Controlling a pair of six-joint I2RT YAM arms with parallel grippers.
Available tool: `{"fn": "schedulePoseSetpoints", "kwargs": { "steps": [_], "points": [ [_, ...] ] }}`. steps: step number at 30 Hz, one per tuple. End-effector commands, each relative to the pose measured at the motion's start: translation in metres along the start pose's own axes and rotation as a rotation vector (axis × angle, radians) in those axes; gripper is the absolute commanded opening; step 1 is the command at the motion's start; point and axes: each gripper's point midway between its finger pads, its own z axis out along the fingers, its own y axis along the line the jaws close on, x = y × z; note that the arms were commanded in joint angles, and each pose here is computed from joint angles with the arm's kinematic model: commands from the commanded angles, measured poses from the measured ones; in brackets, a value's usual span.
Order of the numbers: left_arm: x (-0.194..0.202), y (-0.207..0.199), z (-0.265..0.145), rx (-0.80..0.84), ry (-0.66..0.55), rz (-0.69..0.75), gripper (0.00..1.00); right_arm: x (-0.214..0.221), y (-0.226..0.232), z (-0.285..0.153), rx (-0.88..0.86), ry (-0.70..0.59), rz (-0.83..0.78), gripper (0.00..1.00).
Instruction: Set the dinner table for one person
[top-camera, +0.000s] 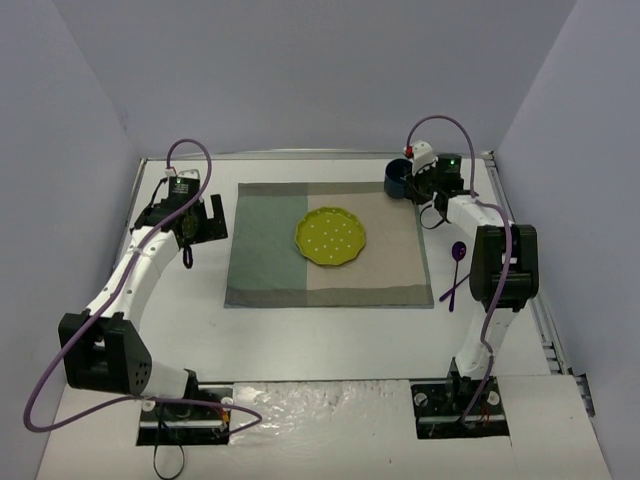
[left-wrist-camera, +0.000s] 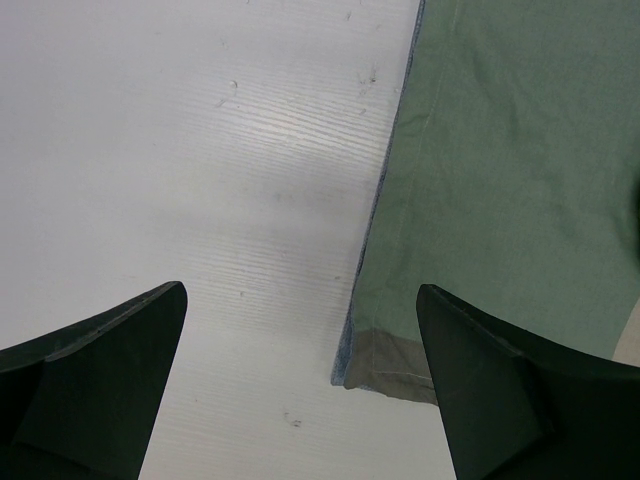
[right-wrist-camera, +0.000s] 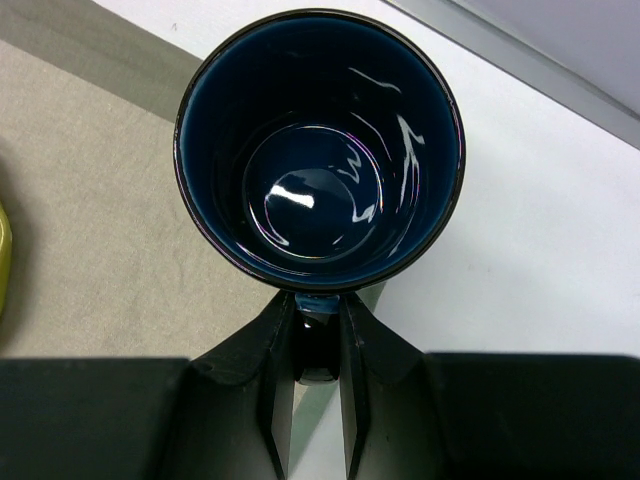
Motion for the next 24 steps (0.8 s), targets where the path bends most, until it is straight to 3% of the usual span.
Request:
{"fn": "schedulePoseSetpoints", "kwargs": {
  "steps": [1,14,21,24],
  "points": [
    [-0.013,0.004,-0.001,-0.015,-0.048,0.005,0.97,-0.073,-0.02,-0.004,0.043,-0.197,-0.103,0.0],
    [-0.013,0.004,0.0,-0.015,-0.045,0.008,0.97,-0.04,-0.019,0.012,0.034,-0.133,-0.1,0.0],
    [-0.014,0.003,0.0,-0.011,-0.047,0.008,0.97,-0.024,-0.019,0.012,0.035,-0.099,-0.101,0.19],
    [-0.014,0.003,-0.001,-0.011,-0.046,0.007,0.97,-0.024,-0.021,0.007,0.041,-0.09,-0.092,0.37]
  ]
}}
